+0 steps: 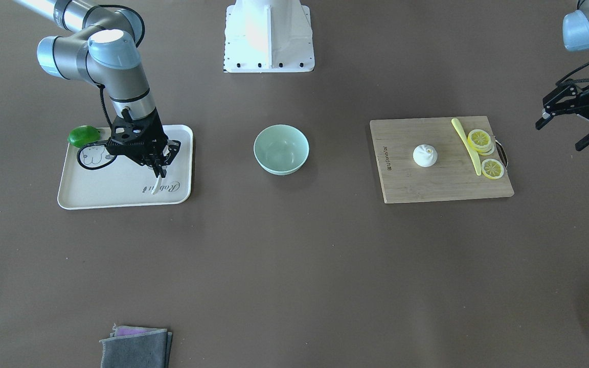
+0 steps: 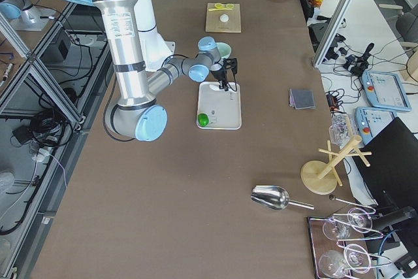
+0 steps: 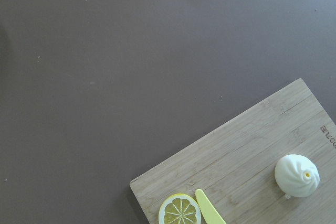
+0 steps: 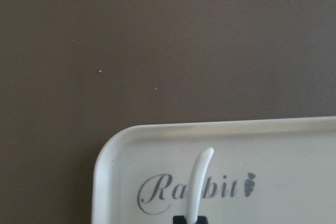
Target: Put spoon and bun in bowl
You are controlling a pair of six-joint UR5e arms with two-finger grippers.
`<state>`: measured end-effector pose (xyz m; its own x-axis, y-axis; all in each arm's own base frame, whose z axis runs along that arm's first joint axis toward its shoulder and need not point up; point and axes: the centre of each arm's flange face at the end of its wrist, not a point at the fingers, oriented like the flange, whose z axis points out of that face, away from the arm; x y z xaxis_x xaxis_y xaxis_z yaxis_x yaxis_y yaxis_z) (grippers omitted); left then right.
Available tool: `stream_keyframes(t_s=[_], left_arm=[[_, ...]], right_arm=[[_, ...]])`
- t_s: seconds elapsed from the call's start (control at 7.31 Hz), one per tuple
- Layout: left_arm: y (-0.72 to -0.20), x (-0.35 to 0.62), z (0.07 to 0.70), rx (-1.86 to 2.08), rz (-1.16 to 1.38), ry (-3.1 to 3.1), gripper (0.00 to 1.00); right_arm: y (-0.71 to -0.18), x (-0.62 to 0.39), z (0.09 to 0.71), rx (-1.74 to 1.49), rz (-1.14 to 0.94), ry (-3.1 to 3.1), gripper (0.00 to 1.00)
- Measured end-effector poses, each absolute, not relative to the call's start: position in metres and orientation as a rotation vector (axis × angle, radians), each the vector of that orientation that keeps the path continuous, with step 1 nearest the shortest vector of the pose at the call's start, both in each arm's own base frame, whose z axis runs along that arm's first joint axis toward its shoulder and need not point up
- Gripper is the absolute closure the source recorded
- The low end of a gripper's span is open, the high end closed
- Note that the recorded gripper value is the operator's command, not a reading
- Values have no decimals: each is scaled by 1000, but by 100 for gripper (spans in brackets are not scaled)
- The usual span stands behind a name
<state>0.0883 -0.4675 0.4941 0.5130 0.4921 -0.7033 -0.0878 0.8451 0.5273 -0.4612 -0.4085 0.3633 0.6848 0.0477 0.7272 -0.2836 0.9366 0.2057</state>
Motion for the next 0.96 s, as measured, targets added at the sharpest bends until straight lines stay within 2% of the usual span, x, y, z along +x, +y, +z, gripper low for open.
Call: stream_keyframes(t_s=[0.27,0.55,0.82,0.96], left_arm=[[-468,96,492,457,377,982,2],[-467,101,492,451,384,984,2],[-467,103,493,447,388,985,2],[-467,105,493,445,392,986,2]], right_arm=[[-418,-492,278,235,367,-825,100],[-403,-530,193,180,567,-832,100],[-380,-587,149,218,746,-824,100],[-368,-609,143,251,768,-816,70]])
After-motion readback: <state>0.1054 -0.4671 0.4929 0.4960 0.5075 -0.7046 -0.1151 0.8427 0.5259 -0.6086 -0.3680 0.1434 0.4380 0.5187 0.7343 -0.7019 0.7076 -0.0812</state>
